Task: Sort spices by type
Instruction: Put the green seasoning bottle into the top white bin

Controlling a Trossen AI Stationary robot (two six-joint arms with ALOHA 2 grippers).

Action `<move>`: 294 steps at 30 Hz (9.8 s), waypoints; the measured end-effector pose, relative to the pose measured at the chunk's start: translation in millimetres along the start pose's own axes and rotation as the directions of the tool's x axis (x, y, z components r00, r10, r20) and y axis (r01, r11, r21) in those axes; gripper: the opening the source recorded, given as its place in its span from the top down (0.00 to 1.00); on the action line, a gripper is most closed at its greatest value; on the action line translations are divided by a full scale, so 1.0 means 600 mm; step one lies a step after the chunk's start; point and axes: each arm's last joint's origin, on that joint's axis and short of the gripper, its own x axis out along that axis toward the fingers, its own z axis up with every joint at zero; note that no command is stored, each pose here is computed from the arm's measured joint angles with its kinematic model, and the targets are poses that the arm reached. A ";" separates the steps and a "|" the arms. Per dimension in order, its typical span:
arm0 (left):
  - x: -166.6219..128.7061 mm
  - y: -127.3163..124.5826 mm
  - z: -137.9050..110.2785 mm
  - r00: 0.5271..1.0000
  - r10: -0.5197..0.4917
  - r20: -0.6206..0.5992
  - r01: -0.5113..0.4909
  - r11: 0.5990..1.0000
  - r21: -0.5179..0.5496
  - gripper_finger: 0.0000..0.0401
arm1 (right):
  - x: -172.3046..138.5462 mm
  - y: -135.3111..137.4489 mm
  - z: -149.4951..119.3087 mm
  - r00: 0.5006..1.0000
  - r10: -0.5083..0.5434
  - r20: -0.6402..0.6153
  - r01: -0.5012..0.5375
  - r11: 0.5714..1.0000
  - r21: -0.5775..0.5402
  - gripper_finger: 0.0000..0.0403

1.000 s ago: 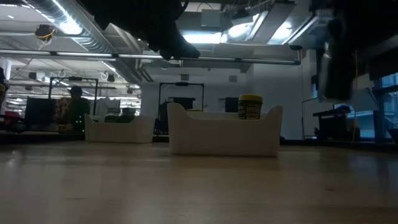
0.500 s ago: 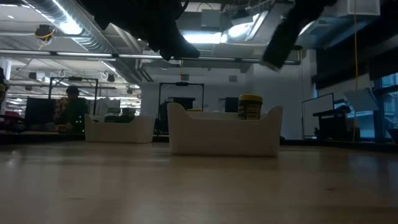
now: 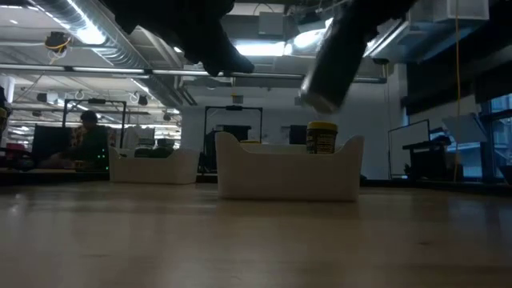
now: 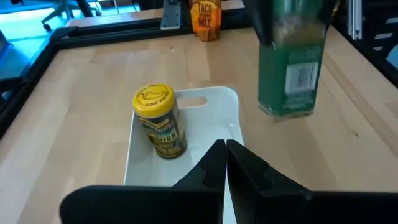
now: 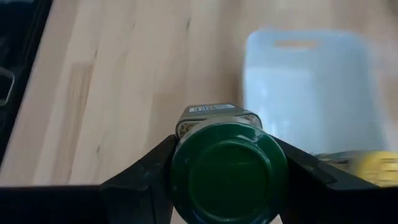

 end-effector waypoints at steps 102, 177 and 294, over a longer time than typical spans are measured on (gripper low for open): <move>0.141 -0.102 0.103 0.994 -0.065 0.092 0.070 0.996 -0.054 0.23 | -0.154 -0.065 -0.159 0.702 -0.243 0.669 0.393 0.916 -0.080 0.34; 0.188 -0.115 0.046 0.995 -0.068 -0.078 0.051 0.978 -0.202 0.52 | -0.147 -0.066 -0.166 0.734 -0.266 0.625 0.411 0.906 -0.097 0.34; -0.085 0.293 -0.222 0.511 0.774 -0.373 -0.830 0.333 -0.448 0.49 | -0.149 -0.066 -0.164 0.726 -0.265 0.635 0.450 0.881 -0.147 0.34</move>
